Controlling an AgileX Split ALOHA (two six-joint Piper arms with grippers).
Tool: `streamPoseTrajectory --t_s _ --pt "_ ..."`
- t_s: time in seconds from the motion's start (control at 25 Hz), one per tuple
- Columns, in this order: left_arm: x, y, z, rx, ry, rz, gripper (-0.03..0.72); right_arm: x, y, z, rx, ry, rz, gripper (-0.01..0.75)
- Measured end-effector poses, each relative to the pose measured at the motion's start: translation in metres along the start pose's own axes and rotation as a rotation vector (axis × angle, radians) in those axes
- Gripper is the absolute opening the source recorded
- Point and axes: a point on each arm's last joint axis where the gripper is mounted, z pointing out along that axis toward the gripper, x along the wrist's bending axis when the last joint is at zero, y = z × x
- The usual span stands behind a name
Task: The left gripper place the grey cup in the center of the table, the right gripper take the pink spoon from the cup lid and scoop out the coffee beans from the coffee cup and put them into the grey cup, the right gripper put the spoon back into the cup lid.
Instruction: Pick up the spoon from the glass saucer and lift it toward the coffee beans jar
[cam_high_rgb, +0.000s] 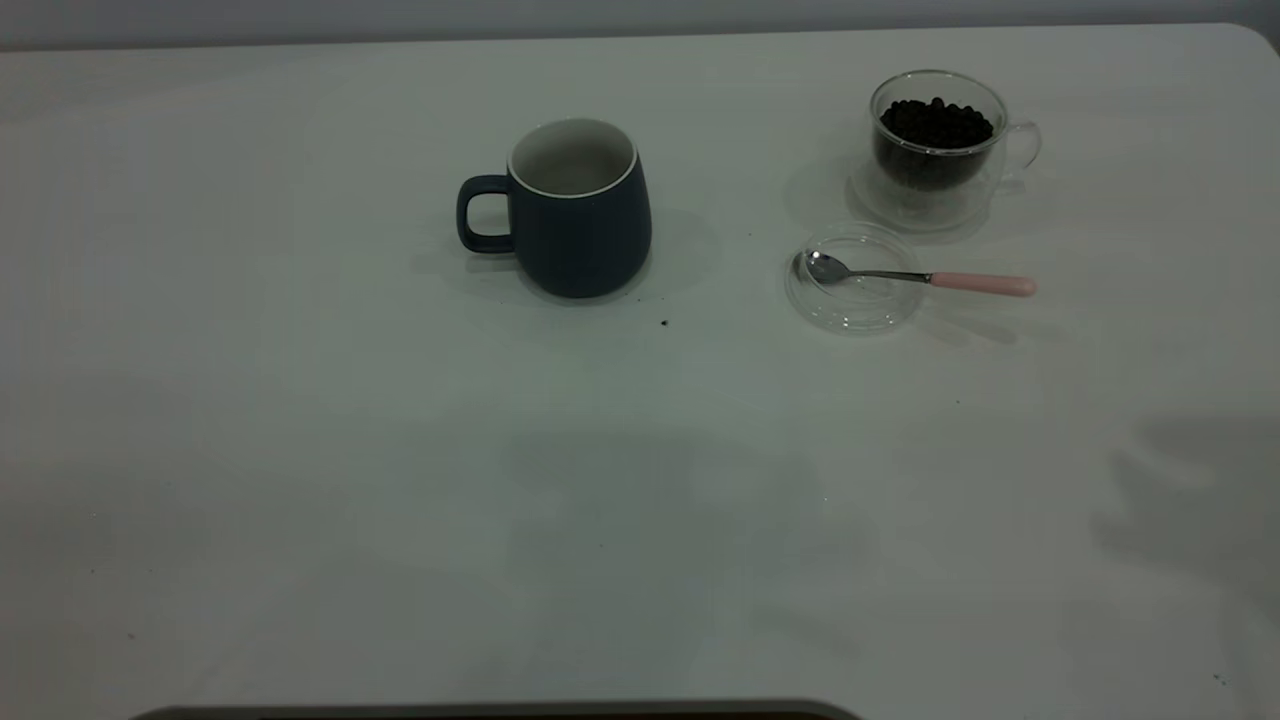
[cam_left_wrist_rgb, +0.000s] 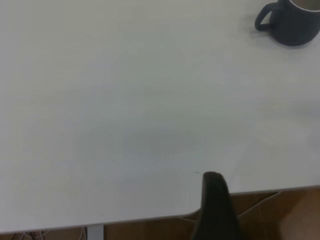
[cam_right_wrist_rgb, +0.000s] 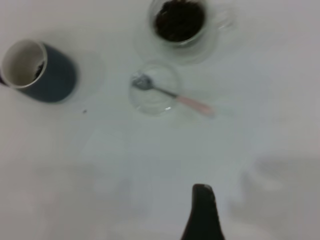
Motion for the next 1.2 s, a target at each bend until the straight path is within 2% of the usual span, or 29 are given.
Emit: streamPoseTrajectory --t_s 0.16,0.48,0.6,1.2 --pt "0.000 0.000 0.000 0.000 0.000 -0.003 0.569 -0.008 0.010 0.039 0.089 0.055 0.057 0.639" --pt "0.000 0.000 0.000 0.000 0.000 -0.004 0.569 -0.068 0.014 0.101 0.181 0.217 0.244 0.639" --pt "0.000 0.000 0.000 0.000 0.000 -0.004 0.569 -0.082 0.007 0.125 0.219 0.257 0.295 0.639" --pt "0.000 0.000 0.000 0.000 0.000 -0.004 0.569 -0.116 -0.050 0.238 0.335 0.341 0.520 0.640"
